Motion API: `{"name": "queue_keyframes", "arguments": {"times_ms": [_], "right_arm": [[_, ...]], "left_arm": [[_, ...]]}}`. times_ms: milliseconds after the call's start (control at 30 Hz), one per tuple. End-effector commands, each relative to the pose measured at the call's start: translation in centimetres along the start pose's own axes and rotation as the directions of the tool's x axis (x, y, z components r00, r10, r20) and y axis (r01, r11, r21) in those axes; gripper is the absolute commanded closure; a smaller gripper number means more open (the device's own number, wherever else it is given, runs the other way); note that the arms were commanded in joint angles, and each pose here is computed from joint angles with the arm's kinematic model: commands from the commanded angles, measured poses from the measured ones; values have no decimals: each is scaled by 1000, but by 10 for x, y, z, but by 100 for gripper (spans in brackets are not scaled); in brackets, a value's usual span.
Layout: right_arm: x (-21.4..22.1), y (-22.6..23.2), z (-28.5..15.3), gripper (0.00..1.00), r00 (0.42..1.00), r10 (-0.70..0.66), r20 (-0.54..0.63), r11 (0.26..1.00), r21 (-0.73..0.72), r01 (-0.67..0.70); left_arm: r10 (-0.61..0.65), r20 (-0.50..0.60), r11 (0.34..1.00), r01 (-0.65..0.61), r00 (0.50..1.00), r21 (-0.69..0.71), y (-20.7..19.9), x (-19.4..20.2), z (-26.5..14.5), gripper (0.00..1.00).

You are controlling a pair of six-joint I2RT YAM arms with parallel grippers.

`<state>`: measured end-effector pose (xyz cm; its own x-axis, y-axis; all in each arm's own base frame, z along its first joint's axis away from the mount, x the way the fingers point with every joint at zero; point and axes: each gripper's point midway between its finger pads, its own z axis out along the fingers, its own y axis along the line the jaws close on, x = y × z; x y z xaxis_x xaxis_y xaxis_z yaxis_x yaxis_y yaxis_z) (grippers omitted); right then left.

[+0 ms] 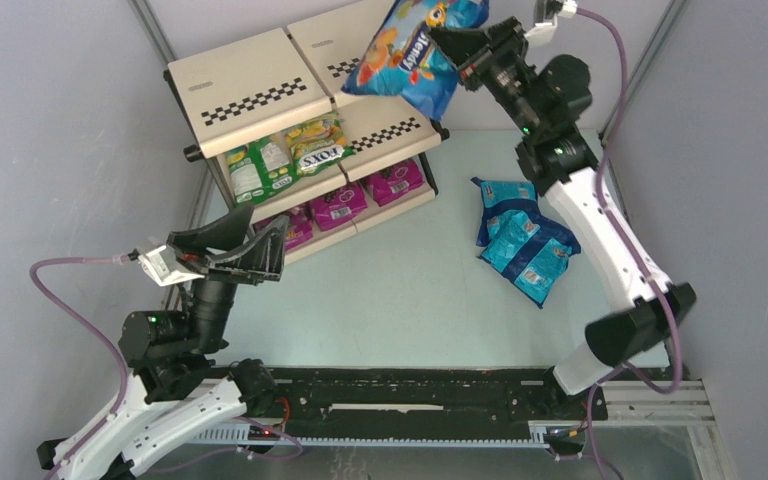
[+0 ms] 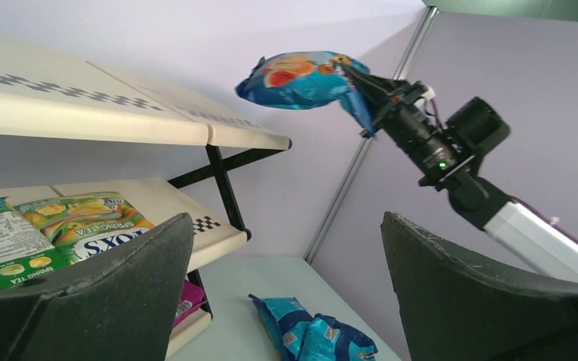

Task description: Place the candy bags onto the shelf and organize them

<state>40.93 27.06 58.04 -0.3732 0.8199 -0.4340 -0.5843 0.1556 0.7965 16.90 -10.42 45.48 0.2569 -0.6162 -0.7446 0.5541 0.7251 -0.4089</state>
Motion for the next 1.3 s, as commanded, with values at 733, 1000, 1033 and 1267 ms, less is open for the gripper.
{"name": "queue_keyframes", "arguments": {"times_ms": [733,1000,1033,1267], "right_arm": [[26,-8,10,17,989,-105,107,973,216,80],[30,-3,-5,18,992,-57,112,986,164,38],[33,-4,-5,18,993,-53,105,986,161,36],[50,-19,-9,17,997,-71,35,979,194,62]], "left_arm": [[12,-5,1000,-12,1000,-15,2,6,4,0],[10,-18,1000,-10,1000,-5,0,10,6,0],[8,-20,1000,-8,1000,-4,0,10,6,0],[6,-11,1000,-6,1000,-7,1,8,5,0]]}}
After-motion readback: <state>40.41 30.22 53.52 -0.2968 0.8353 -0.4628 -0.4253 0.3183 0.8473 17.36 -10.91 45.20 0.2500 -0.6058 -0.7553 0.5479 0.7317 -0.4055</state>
